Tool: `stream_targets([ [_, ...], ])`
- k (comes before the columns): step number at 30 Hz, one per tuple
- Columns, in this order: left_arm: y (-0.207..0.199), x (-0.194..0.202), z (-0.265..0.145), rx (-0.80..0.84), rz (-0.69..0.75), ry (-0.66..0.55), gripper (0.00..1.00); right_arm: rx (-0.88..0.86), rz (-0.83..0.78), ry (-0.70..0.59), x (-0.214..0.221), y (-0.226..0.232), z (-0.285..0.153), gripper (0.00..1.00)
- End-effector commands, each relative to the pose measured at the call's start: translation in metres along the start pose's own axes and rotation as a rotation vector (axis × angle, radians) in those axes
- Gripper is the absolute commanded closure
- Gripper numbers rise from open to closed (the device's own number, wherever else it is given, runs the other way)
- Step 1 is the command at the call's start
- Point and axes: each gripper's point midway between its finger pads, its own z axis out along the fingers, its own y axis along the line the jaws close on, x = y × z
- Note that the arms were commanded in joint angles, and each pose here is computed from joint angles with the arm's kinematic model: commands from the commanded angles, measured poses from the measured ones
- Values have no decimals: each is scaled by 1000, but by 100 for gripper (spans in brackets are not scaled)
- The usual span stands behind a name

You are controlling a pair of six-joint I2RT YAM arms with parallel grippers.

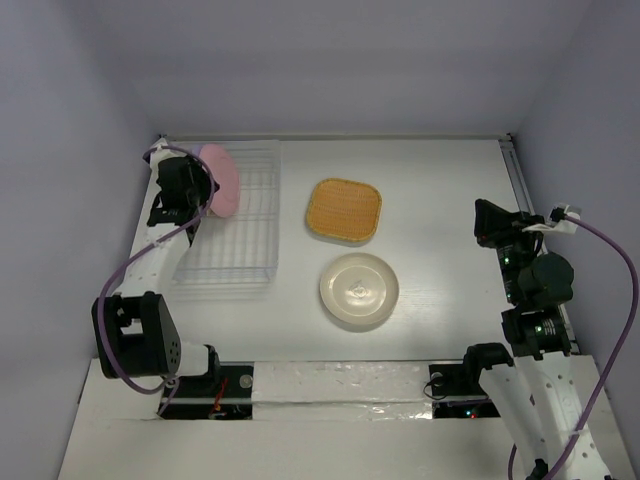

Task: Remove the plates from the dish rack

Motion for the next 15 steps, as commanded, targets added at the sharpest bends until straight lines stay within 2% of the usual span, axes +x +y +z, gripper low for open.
stream_targets([
  [1,-11,-10,5,41,15,-28,56,-56,1,-60,-24,17,-2,77],
  [8,-19,-3,15,82,10,-11,56,-64,1,-51,-21,18,-1,77],
  [15,-39,-17,0,177,0,-63,56,-72,3,-45,-19,20,1,77],
])
